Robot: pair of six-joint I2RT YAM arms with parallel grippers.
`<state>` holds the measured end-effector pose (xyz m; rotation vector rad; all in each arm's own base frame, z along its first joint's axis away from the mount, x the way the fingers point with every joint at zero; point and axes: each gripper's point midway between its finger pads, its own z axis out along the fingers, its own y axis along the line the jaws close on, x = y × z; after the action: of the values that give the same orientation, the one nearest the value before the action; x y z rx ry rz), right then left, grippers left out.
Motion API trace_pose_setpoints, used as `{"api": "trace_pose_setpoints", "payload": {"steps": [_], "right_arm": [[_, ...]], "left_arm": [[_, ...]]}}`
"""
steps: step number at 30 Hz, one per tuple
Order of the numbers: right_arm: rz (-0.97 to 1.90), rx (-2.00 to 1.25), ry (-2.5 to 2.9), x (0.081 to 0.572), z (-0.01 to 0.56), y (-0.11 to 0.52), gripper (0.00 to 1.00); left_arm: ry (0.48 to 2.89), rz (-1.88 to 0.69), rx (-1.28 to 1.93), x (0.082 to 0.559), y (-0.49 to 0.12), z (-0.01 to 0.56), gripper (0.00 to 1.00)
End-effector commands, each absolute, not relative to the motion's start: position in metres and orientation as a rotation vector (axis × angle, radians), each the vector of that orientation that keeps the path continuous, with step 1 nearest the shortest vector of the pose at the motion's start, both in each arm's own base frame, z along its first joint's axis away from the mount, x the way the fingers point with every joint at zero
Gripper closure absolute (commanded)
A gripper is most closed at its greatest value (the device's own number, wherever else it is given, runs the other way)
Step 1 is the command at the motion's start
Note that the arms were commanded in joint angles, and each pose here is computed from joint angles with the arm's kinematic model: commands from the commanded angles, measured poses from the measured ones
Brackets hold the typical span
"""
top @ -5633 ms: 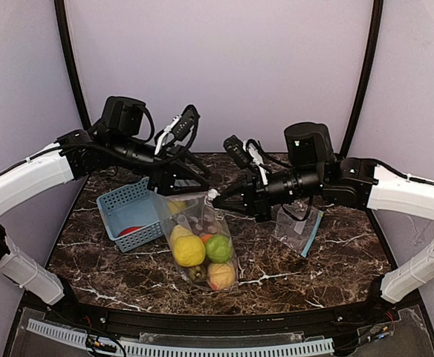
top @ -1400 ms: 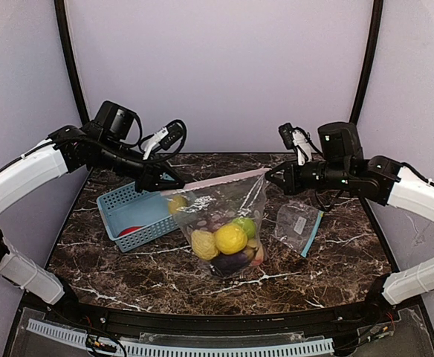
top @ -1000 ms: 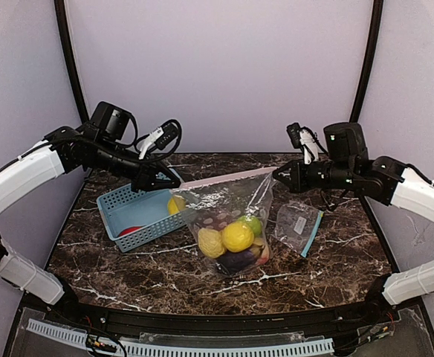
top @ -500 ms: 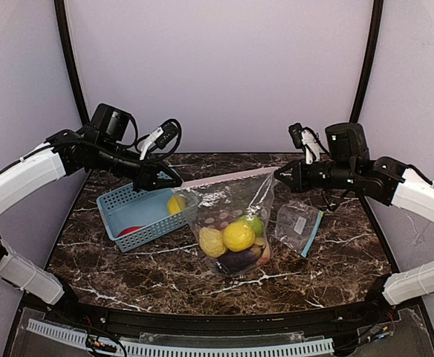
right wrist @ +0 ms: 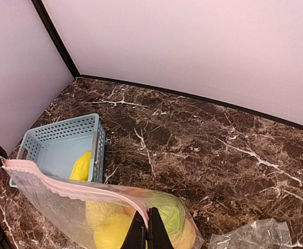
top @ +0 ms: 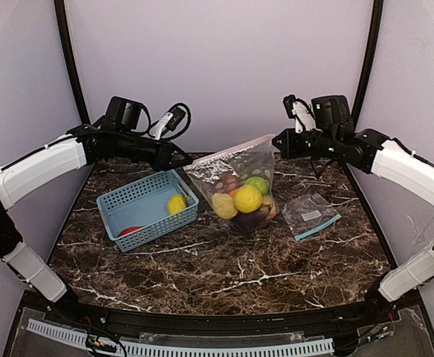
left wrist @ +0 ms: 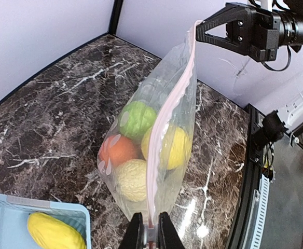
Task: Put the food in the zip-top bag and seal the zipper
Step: Place the zipper food storage bag at the center of the board.
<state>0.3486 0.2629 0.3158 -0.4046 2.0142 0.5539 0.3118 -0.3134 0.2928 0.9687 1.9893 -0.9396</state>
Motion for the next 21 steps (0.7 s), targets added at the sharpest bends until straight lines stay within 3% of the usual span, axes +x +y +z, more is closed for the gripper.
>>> {"api": "trace_pose_setpoints", "payload": {"steps": [1, 13, 15, 17, 21], "right_arm": [[0.541, -0.385, 1.897, 0.388, 0.347, 0.262, 1.0], [0.591, -0.435, 1.934, 0.461, 0.323, 0.275, 1.0], [0.606, -0.43, 1.95, 0.464, 0.317, 0.275, 0.95], [0.612, -0.432, 1.957, 0.464, 0.315, 0.276, 0.88], [0.611, -0.445, 1.96, 0.461, 0.318, 0.275, 0.59]], "left_arm": [[1.92, -0.943, 0.781, 0.36, -0.313, 0.322, 0.99], [1.918, -0.963, 0.587, 0.439, -0.311, 0.317, 0.99], [1.93, -0.964, 0.587, 0.442, -0.312, 0.311, 0.99], [1.938, -0.966, 0.589, 0.443, -0.312, 0.308, 0.9], [1.935, -0.979, 0.601, 0.44, -0.313, 0.31, 0.59]]}}
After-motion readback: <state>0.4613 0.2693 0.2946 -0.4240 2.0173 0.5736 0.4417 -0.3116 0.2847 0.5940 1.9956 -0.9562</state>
